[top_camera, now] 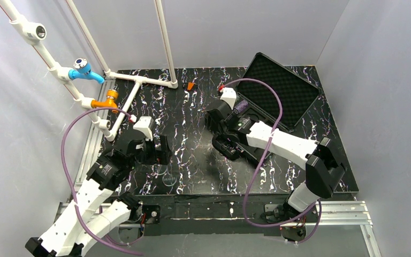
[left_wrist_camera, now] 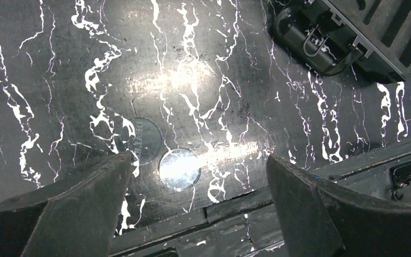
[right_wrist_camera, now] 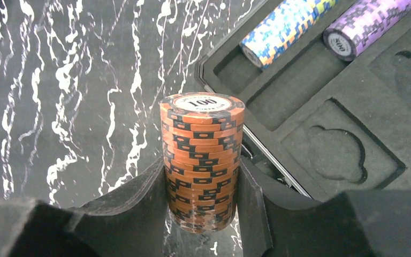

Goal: Pack up texas hold em set

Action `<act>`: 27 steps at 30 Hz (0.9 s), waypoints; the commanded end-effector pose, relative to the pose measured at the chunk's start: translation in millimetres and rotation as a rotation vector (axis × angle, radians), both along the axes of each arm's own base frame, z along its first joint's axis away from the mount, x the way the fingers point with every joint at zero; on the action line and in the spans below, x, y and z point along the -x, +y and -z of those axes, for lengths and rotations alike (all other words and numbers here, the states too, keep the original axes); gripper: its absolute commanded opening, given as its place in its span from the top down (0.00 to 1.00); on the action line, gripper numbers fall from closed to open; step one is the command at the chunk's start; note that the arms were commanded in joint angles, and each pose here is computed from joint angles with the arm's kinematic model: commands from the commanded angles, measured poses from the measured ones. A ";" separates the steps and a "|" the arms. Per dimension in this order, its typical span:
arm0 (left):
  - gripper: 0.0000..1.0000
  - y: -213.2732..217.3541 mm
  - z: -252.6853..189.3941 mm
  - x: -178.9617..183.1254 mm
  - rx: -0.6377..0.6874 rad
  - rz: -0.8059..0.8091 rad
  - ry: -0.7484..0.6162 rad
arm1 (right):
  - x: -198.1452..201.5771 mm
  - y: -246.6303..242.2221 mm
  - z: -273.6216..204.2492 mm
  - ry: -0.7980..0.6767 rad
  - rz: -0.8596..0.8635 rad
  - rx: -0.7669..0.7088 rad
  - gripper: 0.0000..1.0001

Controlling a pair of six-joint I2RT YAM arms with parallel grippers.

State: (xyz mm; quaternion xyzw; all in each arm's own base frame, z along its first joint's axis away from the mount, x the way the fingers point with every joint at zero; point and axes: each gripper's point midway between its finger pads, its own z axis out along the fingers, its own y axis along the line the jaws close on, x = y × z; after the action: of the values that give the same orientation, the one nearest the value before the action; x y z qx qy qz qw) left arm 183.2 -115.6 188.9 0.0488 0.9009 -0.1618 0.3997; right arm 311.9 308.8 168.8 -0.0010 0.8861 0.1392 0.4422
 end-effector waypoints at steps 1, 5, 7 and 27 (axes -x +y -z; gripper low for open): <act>0.02 10.9 -4.3 9.8 -0.022 -0.021 0.007 | -29.0 3.5 -59.0 -0.133 0.145 -0.113 0.99; 0.02 17.2 2.2 16.3 -0.017 -0.035 -0.003 | -38.2 3.7 -56.6 -0.118 0.206 -0.101 0.99; 0.02 19.8 -2.4 17.8 -0.007 -0.043 -0.024 | -43.5 0.9 -50.7 -0.089 0.248 -0.080 0.99; 0.02 24.1 -5.8 18.8 -0.003 -0.053 -0.056 | -86.4 -55.8 33.8 0.267 0.577 -0.173 0.99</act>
State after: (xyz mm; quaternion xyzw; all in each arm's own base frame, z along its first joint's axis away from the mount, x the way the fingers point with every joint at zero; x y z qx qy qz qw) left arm 166.3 -96.4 199.6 0.0291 0.8870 -0.1616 0.4316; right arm 378.7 243.3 112.4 0.2678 0.9047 0.0332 0.3297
